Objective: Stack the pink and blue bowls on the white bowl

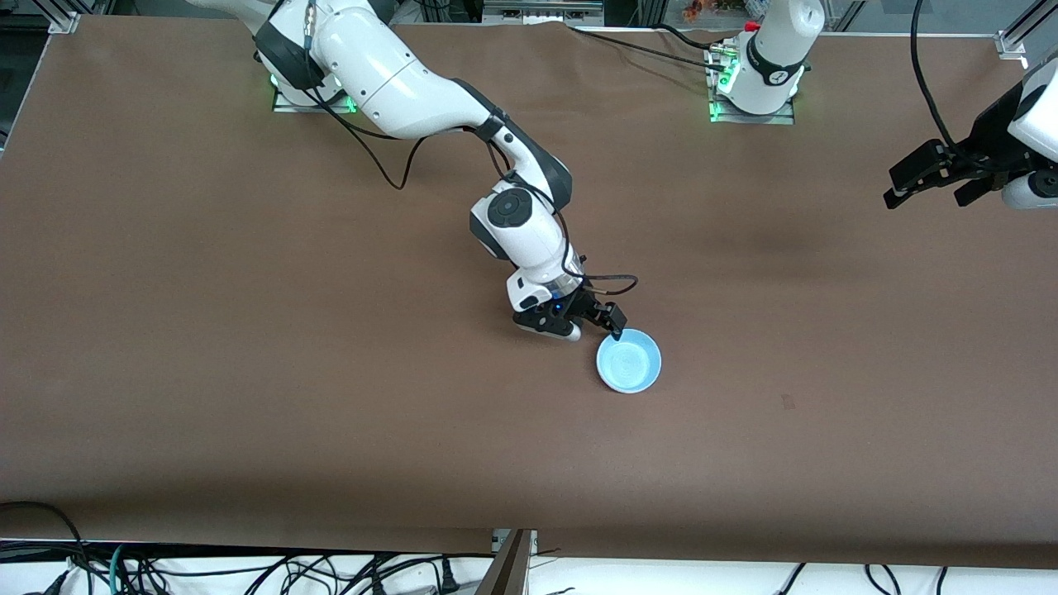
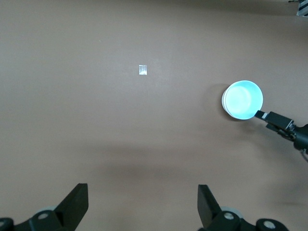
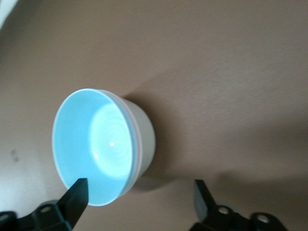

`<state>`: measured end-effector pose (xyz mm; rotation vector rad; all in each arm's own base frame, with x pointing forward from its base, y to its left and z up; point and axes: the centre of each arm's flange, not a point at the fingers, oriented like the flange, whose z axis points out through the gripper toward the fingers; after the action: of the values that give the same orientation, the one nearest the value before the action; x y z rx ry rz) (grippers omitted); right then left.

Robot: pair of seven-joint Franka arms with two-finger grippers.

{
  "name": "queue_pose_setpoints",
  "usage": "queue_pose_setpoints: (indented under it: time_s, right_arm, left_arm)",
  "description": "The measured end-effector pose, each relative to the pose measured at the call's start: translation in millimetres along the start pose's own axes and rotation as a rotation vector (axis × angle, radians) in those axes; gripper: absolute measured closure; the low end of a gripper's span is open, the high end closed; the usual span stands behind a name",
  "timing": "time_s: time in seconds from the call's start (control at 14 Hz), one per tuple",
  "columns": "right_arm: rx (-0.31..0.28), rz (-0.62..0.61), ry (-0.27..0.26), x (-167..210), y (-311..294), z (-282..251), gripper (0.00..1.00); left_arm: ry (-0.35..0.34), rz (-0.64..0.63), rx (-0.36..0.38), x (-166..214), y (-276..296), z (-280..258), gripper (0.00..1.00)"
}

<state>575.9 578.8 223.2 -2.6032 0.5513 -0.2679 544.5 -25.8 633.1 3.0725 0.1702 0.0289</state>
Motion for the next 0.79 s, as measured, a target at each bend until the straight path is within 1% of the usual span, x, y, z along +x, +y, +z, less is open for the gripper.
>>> queue_pose_setpoints:
  time_s: [0.07, 0.14, 0.29, 0.36, 0.5, 0.57, 0.71, 0.79]
  right_arm:
    - [-0.052, -0.031, -0.007, 13, -5, -17, 0.00]
    - [-0.125, -0.077, -0.027, 30, -6, -37, 0.00]
    - [-0.272, -0.200, -0.091, 70, 6, -82, 0.00]
    - [-0.326, -0.269, -0.125, 95, 16, -105, 0.00]
    - [-0.407, -0.392, -0.203, 144, 43, -149, 0.00]
    - [-0.439, -0.440, -0.251, 169, 61, -170, 0.00]
    - [-0.482, -0.519, -0.349, 213, 100, -210, 0.00]
    - [-0.492, -0.539, -0.384, 231, 115, -231, 0.00]
  left_arm:
    - [-0.008, 0.004, 0.002, 1, 0, 0, 0.00]
    - [-0.014, 0.027, 0.004, 2, 0, 1, 0.00]
    - [-0.015, 0.114, 0.004, 3, -2, 1, 0.00]
    - [-0.014, 0.141, 0.004, 4, -3, 0, 0.00]
    - [-0.010, 0.158, 0.003, 4, -3, -2, 0.00]
    - [-0.008, 0.162, 0.003, 4, -3, -3, 0.00]
    - [-0.006, 0.156, 0.003, 5, -7, -4, 0.00]
    - [-0.005, 0.148, 0.004, 6, -12, -4, 0.00]
